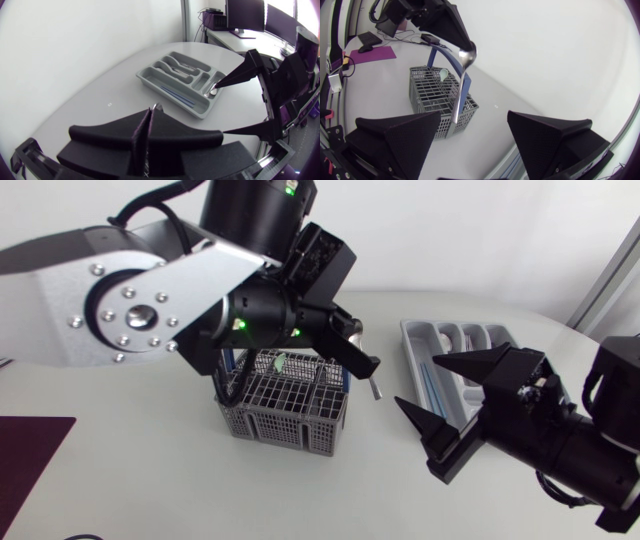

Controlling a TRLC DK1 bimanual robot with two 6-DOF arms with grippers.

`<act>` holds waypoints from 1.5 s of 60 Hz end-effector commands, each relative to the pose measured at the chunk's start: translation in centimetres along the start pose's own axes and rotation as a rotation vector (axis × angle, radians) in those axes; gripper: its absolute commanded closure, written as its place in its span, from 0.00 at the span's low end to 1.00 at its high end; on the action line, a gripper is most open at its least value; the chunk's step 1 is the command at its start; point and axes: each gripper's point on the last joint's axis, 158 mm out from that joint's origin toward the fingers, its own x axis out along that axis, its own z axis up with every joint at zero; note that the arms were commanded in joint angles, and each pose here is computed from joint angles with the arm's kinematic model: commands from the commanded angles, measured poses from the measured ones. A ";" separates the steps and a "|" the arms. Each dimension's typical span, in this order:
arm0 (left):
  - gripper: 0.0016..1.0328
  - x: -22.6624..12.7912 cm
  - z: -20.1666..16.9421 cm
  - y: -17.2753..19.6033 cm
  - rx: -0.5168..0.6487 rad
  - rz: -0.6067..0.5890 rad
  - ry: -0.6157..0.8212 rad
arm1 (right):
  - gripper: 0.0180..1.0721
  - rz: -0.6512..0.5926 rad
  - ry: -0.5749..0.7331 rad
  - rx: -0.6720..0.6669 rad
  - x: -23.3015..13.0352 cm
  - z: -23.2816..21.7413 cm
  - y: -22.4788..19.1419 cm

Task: Unload the cutlery basket into the drawer organizer.

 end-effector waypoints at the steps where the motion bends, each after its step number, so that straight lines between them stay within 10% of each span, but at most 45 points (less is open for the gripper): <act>1: 0.88 0.5 1.2 0.3 -0.064 -0.015 -0.010 | 0.09 -0.022 -0.046 0.025 -0.1 2.0 -0.2; 90: 0.88 3.0 2.3 -1.9 -0.146 -0.132 0.025 | 0.49 -0.090 0.039 0.062 5.3 0.3 -0.2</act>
